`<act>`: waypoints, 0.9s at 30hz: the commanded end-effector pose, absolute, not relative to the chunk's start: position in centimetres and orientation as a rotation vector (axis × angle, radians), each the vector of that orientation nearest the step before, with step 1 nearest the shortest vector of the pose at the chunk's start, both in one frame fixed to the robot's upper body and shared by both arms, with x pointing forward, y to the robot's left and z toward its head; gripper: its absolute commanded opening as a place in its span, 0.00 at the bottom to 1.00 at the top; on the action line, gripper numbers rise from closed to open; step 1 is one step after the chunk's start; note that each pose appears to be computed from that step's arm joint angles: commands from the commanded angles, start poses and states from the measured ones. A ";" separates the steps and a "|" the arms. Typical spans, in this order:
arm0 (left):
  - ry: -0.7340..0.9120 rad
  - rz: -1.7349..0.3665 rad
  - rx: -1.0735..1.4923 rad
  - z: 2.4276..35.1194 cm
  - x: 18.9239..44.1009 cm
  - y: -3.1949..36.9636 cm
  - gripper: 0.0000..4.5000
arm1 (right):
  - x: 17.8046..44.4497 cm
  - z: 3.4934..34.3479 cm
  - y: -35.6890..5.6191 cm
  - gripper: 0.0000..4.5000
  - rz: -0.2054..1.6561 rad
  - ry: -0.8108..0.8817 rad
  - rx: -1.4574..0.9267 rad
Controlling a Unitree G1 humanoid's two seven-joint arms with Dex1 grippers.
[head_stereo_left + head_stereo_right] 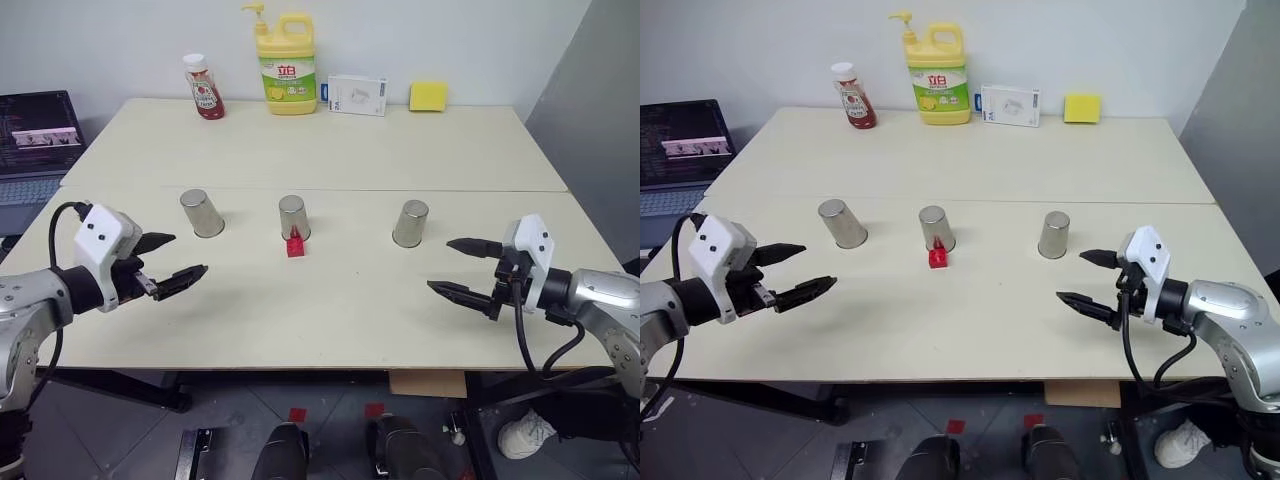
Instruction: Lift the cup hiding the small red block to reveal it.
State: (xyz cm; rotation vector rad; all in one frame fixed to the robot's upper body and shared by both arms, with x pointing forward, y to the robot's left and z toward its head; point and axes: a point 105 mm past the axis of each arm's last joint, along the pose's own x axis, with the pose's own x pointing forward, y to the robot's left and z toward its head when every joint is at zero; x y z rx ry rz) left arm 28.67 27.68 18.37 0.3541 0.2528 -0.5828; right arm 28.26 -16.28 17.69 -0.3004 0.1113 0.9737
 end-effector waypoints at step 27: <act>0.232 -0.588 0.450 19.5 28.6 27.2 1.00 | 28.2 19.0 -15.5 1.00 0.999 0.042 -0.309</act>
